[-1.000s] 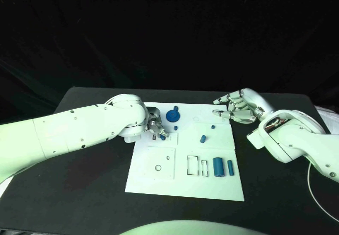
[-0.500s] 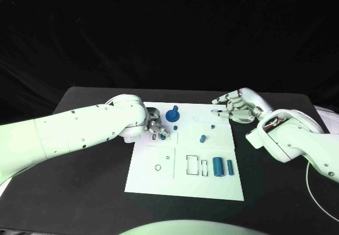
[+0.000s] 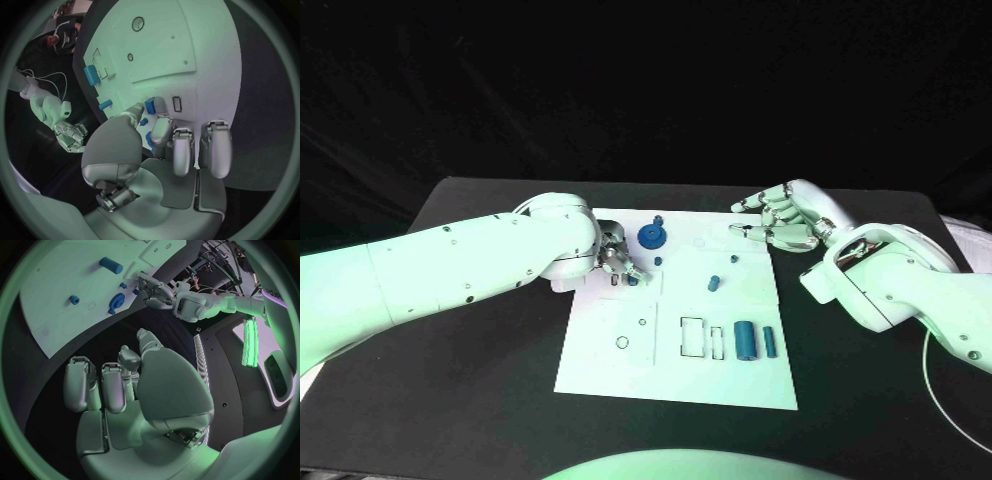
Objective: Assemble the parts on the task board
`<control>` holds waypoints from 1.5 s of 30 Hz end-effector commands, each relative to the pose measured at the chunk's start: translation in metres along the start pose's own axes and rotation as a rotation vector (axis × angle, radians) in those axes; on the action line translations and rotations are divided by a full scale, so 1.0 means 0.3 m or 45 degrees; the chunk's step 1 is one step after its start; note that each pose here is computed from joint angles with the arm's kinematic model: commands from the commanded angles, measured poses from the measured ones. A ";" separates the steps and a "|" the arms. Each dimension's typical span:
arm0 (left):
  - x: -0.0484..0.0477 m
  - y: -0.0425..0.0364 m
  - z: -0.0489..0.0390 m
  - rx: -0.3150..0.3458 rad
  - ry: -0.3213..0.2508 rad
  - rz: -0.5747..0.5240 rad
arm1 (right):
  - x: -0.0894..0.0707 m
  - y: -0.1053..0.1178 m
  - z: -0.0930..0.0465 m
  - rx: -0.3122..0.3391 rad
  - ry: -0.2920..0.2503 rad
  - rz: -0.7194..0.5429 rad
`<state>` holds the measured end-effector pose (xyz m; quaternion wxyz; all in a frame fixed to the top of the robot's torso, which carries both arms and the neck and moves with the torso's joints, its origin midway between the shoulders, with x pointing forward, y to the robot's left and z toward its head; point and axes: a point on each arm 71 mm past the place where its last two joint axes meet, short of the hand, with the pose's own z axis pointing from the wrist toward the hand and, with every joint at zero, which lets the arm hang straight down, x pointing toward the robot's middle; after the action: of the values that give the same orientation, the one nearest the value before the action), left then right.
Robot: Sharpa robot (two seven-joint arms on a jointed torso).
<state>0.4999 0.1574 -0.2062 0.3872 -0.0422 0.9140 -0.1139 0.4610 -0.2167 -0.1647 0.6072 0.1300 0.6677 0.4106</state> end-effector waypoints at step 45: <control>-0.292 0.100 0.068 -0.212 -0.005 -0.002 | 0.026 -0.018 0.009 0.007 0.012 0.014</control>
<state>0.5776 0.2004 -0.1643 0.4028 -0.0959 0.9094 -0.0405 0.4638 -0.2152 -0.1735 0.6026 0.1376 0.6710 0.4095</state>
